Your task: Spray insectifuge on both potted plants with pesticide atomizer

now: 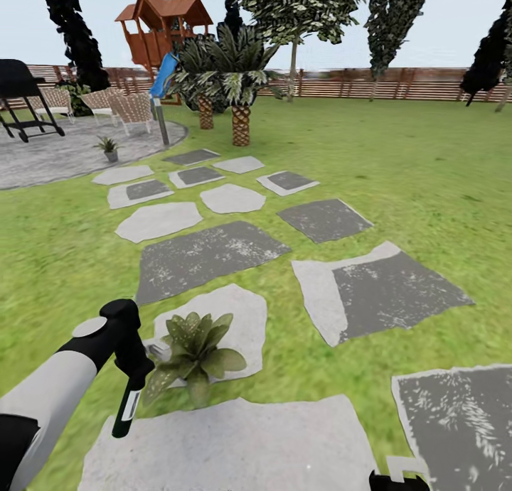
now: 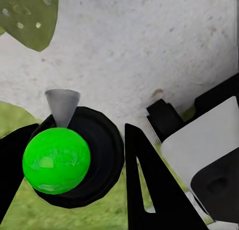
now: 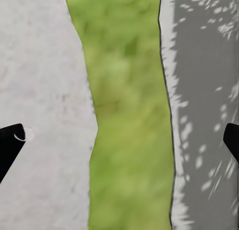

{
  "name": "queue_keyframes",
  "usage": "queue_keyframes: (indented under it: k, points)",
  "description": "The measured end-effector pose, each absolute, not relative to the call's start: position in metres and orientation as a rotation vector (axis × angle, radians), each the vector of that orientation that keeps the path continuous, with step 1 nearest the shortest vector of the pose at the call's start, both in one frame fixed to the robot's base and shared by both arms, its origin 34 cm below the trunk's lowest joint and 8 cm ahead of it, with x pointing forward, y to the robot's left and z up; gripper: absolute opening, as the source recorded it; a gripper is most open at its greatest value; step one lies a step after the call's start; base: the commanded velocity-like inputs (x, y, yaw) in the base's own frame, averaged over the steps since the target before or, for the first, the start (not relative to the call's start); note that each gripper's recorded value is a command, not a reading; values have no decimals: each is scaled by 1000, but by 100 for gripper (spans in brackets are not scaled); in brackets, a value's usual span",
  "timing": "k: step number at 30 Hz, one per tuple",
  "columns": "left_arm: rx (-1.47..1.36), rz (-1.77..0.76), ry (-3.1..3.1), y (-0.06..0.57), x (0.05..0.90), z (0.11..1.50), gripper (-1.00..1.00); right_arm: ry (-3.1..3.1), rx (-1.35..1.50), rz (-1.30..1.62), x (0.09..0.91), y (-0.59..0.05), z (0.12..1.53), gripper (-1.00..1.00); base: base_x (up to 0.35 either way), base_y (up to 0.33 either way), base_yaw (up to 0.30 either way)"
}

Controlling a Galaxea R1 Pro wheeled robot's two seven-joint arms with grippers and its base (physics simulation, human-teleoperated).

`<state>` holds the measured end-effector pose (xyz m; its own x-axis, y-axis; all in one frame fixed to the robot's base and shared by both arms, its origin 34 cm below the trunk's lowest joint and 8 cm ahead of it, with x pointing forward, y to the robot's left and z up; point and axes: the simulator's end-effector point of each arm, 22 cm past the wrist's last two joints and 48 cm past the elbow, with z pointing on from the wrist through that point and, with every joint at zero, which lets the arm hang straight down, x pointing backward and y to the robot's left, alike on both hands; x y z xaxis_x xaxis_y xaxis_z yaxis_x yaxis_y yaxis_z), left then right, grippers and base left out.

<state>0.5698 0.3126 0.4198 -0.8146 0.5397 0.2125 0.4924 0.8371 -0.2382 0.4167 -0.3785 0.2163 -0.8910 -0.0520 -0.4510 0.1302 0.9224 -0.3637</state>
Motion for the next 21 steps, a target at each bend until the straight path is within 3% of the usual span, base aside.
queue_keyframes:
  k: [9, 21]
  points:
    - [-778, 254, -2743, 313, 567, 418, -100, 2617, 56, -538, 417, -378, 216, 100, 33, -275, 267]
    - [-773, 250, -2743, 314, 568, 418, -100, 2617, 56, -539, 417, -379, 216, 100, 11, -276, 47]
